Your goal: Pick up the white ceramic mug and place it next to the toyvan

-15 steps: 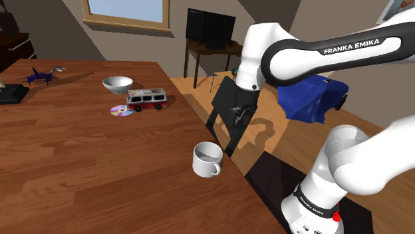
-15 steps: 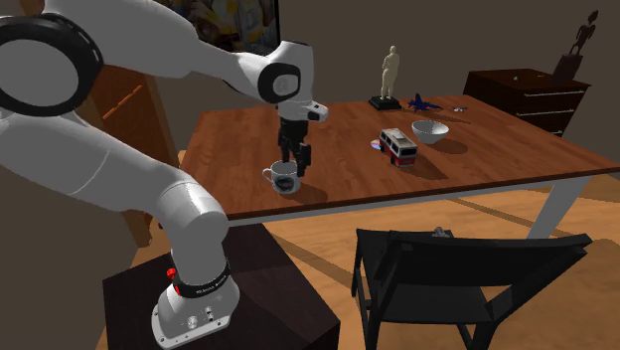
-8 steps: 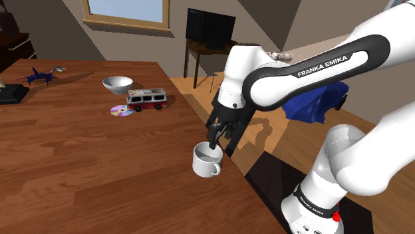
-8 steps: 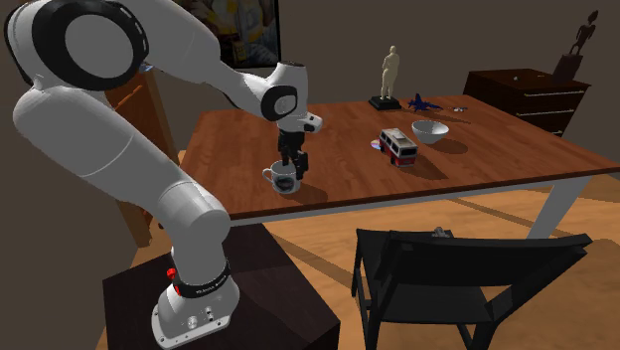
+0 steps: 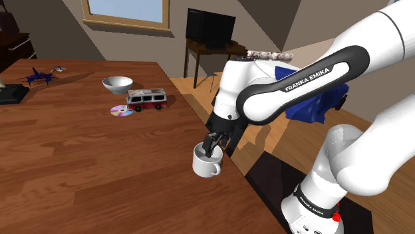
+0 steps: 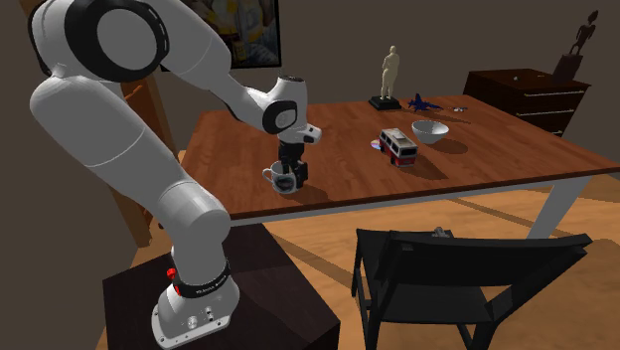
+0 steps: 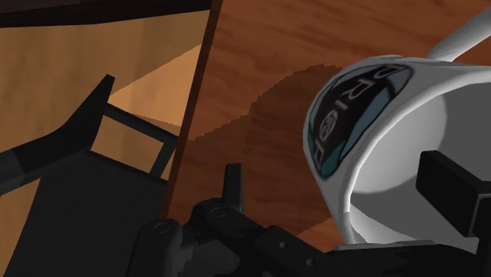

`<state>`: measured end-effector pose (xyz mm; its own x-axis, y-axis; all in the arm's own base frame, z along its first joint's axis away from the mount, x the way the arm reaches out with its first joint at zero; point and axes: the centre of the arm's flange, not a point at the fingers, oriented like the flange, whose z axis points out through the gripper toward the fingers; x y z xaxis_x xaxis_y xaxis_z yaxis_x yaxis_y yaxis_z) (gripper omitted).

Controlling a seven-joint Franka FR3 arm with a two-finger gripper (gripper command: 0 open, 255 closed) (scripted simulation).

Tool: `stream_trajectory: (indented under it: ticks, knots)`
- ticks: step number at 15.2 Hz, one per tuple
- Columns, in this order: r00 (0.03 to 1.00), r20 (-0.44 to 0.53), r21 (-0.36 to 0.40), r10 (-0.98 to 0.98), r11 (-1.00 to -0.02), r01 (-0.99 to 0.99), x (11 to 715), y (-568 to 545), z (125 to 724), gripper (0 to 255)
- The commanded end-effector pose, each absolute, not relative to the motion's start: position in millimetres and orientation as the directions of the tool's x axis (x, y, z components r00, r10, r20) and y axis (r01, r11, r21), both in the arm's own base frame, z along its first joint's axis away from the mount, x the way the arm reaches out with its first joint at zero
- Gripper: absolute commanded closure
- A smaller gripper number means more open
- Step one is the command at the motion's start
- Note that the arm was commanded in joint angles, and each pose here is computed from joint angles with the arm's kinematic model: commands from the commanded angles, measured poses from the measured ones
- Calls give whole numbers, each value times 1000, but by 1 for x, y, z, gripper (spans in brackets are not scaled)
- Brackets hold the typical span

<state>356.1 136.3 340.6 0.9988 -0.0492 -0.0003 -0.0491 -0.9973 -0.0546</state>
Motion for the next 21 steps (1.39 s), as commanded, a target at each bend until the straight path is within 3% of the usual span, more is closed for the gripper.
stream_trajectory:
  ticks: [1, 7, 8, 21]
  knots:
    - [999, 0, -55, -49, -997, -49, 356, 137, 339, 0]
    - [999, 0, -55, -49, -997, -49, 356, 137, 339, 0]
    - [999, 0, -55, -49, -997, -49, 356, 137, 339, 255]
    - [999, 0, -55, -49, -997, -49, 356, 137, 360, 255]
